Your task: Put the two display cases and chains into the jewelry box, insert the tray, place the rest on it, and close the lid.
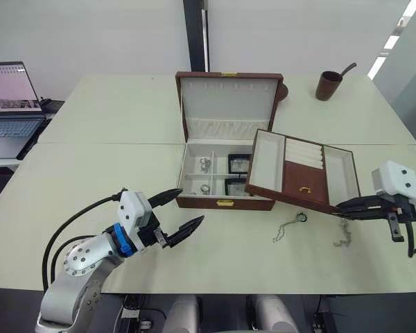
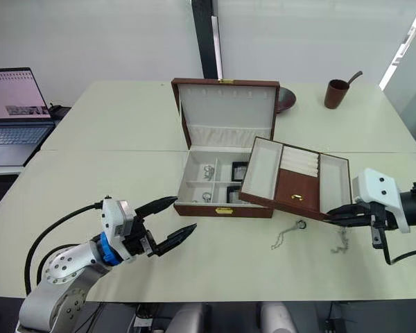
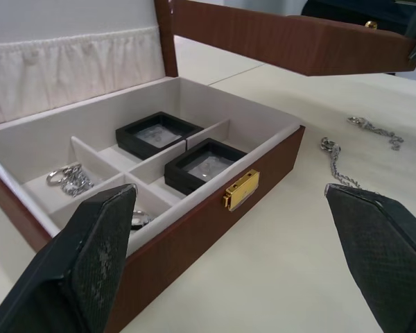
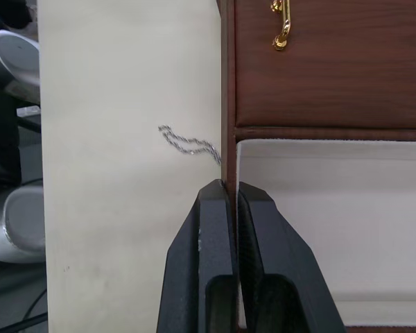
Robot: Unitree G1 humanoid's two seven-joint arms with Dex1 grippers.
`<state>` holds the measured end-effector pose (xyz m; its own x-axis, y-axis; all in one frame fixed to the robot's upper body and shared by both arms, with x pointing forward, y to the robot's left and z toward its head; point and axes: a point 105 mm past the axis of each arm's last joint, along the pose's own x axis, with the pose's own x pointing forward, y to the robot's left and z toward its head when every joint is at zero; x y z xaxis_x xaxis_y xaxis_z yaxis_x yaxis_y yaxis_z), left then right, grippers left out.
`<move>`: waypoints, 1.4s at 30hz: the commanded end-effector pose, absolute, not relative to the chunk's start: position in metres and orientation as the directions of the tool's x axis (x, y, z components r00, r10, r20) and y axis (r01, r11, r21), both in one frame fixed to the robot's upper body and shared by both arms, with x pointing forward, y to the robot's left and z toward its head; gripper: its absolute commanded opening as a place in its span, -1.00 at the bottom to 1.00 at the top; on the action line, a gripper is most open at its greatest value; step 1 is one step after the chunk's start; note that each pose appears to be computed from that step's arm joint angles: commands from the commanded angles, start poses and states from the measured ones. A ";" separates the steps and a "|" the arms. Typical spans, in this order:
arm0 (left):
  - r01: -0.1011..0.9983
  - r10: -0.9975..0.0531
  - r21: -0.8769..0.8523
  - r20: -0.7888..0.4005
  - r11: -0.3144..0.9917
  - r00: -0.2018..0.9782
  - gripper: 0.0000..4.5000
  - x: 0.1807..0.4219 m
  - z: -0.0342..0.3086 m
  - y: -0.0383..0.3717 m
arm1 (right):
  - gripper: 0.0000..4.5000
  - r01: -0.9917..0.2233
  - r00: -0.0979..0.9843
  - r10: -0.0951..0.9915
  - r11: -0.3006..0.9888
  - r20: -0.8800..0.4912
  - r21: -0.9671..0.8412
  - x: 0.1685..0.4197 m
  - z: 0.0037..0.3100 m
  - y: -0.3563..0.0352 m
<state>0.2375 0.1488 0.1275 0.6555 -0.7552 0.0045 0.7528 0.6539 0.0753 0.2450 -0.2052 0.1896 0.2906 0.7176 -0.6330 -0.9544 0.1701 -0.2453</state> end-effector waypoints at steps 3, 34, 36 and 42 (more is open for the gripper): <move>0.682 -0.690 0.113 0.064 0.723 0.721 1.00 0.229 0.140 0.158 | -1.00 -0.954 0.250 0.748 0.083 -0.614 -0.287 0.260 0.189 -0.174; 0.547 -0.554 0.088 0.088 0.832 0.828 1.00 0.216 0.136 0.170 | -1.00 -0.958 0.263 0.656 0.089 -0.707 -0.273 0.316 0.182 -0.084; 0.544 -0.551 0.087 0.092 0.834 0.830 1.00 0.217 0.137 0.170 | -1.00 -0.957 0.267 0.650 0.091 -0.712 -0.275 0.317 0.181 -0.083; 0.541 -0.548 0.088 0.095 0.836 0.831 1.00 0.218 0.139 0.169 | -1.00 -0.960 0.250 0.631 0.063 -0.735 -0.272 0.313 0.176 -0.085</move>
